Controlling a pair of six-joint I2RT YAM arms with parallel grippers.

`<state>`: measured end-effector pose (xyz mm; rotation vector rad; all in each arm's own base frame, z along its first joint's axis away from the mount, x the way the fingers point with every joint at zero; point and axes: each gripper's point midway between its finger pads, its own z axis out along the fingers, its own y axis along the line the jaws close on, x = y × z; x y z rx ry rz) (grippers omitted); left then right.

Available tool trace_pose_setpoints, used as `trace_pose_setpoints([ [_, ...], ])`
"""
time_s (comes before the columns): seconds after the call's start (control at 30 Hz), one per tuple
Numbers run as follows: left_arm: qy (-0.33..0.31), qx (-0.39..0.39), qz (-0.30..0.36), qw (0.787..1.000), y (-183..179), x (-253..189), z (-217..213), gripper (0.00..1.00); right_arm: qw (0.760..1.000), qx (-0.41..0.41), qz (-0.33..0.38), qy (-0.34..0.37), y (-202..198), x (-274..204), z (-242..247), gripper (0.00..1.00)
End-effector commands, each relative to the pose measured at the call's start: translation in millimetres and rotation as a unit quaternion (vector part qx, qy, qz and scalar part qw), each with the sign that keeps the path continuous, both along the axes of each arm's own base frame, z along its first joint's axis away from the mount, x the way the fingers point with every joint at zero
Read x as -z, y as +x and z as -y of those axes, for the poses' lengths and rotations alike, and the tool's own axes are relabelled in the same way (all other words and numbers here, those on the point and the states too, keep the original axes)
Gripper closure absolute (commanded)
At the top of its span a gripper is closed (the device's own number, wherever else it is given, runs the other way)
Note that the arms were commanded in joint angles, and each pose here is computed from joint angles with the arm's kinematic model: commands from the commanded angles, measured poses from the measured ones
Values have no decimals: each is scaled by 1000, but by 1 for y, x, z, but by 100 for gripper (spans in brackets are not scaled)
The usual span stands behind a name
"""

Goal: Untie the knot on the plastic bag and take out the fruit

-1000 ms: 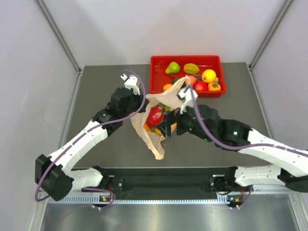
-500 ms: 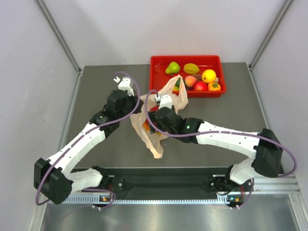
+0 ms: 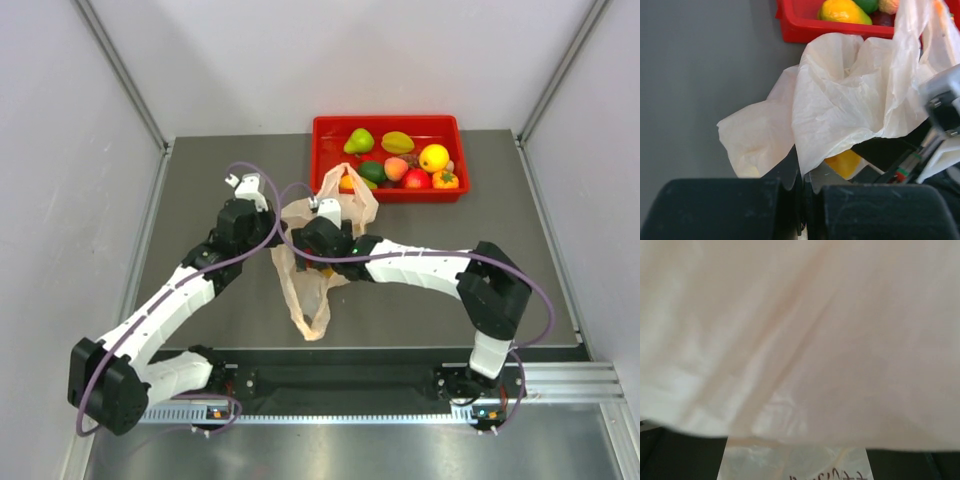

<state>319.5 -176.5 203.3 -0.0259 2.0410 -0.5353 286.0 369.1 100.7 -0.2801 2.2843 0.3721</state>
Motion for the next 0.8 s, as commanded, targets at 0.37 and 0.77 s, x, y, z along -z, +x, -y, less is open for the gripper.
trace_pose_setpoints([
  [0.37, -30, -11, 2, 999, -21, 14, -14, 100, 991, 126, 23, -32, 41, 0, 36, 0],
  [0.77, -32, -10, -41, 999, -39, 41, -17, 100, 993, 63, -50, -82, 8, 64, 69, 0],
])
